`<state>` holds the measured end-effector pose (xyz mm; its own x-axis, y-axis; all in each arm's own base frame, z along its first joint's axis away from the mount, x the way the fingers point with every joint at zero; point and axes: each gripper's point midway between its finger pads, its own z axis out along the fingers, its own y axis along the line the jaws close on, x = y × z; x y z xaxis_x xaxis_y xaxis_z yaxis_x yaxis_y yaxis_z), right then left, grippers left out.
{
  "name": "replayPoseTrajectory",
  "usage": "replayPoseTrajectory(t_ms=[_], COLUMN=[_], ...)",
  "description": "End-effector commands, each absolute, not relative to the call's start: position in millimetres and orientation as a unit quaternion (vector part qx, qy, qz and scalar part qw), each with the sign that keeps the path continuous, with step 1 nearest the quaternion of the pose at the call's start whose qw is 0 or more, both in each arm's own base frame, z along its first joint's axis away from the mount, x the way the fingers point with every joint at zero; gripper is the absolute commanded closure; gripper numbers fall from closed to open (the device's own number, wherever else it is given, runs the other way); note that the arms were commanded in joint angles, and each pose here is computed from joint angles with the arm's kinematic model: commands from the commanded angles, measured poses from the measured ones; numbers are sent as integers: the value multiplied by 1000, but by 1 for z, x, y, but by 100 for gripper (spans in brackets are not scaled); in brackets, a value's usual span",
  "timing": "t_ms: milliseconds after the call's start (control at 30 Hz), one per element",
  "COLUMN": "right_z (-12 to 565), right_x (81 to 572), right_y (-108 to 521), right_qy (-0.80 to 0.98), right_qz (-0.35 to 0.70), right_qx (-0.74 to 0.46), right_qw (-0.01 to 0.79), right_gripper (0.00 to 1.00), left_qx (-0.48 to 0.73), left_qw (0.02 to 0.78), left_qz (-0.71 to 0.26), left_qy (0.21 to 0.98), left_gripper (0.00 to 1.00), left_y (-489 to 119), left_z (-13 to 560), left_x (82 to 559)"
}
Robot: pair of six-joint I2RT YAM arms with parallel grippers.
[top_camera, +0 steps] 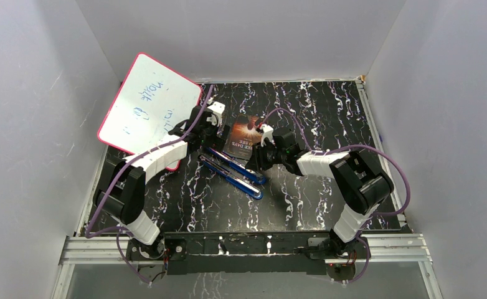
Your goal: Load the staples into the stapler
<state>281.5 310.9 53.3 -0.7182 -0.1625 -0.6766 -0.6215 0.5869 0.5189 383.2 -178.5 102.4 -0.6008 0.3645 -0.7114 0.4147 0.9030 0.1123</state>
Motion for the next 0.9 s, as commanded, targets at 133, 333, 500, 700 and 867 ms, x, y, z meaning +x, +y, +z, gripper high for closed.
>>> replayPoseTrajectory(t_ms=[133, 333, 500, 700, 867], right_z=[67, 66, 68, 70, 91], right_x=[295, 295, 295, 295, 301], right_y=[322, 322, 322, 322, 317], right_qy=[825, 825, 824, 822, 811], right_qz=[407, 408, 410, 409, 395], right_qx=[-237, -237, -238, -239, -250], right_qw=[313, 310, 312, 315, 352], right_gripper=[59, 62, 73, 81, 82], left_qx=[221, 221, 221, 221, 222], left_qw=[397, 398, 398, 398, 399], left_qz=[-27, -26, -26, -26, -26], left_qy=[891, 890, 890, 890, 889], left_gripper=[2, 2, 2, 2, 2], left_y=[-177, -177, -177, -177, -178], left_z=[108, 109, 109, 109, 110], left_x=[382, 382, 383, 382, 382])
